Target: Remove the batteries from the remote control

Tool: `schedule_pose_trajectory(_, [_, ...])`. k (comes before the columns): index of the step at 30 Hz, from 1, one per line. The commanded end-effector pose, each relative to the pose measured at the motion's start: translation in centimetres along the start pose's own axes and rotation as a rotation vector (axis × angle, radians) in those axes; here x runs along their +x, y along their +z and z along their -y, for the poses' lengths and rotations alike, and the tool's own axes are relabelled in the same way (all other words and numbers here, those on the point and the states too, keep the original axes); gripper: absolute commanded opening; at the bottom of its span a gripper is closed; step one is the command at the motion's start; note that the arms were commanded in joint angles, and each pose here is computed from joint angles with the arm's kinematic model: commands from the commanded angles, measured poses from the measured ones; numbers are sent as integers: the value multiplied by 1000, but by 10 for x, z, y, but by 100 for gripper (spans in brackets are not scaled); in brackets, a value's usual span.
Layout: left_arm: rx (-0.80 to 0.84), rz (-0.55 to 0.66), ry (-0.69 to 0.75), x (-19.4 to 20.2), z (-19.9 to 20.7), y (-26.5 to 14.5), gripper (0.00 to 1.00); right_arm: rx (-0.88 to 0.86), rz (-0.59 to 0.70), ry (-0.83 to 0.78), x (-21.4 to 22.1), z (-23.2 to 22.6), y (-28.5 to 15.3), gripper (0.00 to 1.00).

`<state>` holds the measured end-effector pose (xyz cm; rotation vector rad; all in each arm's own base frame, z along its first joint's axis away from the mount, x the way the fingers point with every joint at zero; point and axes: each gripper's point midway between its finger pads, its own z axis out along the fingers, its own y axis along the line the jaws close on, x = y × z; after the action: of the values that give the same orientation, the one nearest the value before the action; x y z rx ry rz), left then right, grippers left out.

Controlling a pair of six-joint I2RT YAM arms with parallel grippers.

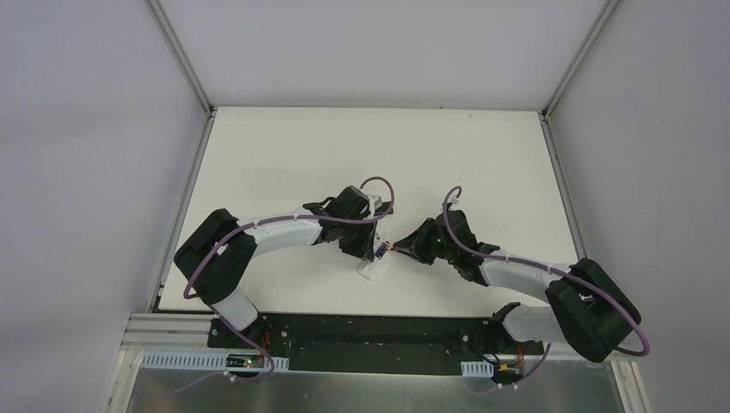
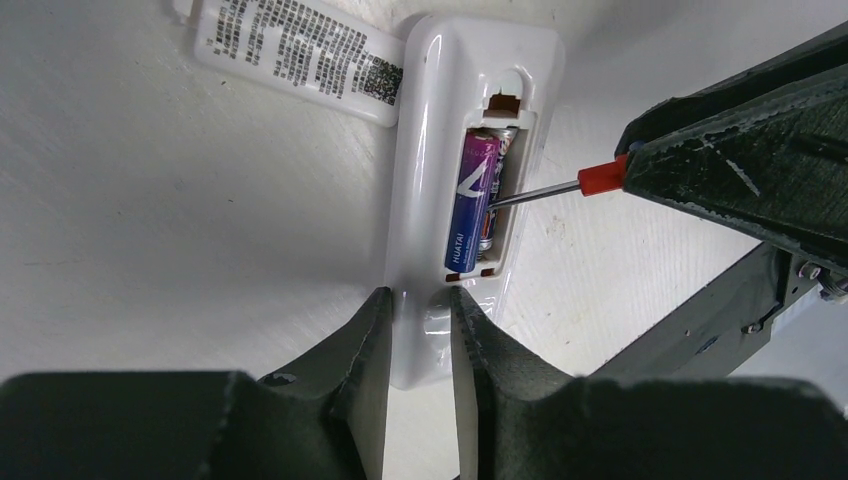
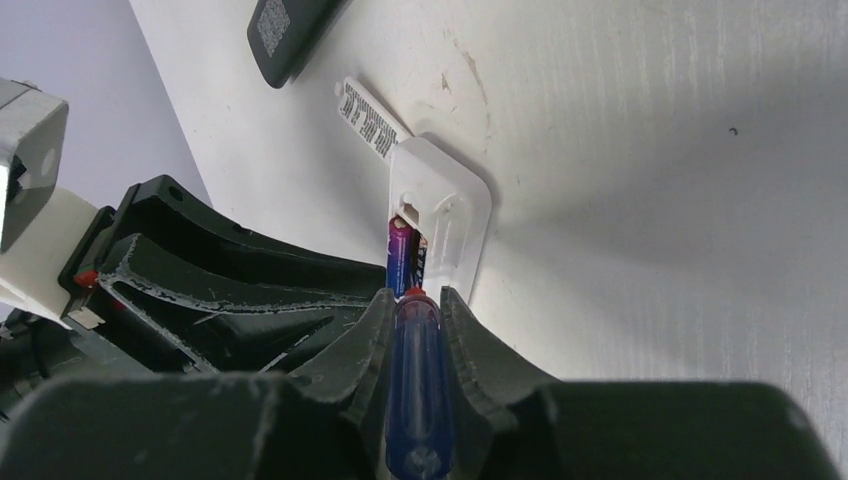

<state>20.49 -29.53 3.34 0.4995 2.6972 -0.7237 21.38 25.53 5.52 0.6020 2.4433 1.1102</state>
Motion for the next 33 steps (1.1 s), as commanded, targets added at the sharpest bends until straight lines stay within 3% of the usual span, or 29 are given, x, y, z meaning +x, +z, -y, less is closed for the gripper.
schedule_pose_trajectory(1, [-70,-66,29,23,-14,13,23,70,-10,-9,8,20,-5,0])
schedule_pose_trajectory(10, [-83,-70,47,22,-15,9,23,29,27,-78,-10,-13,-10,0])
schedule_pose_trajectory(33, [-90,-58,54,20,-15,6,23,-23,40,-91,-25,-42,-7,0])
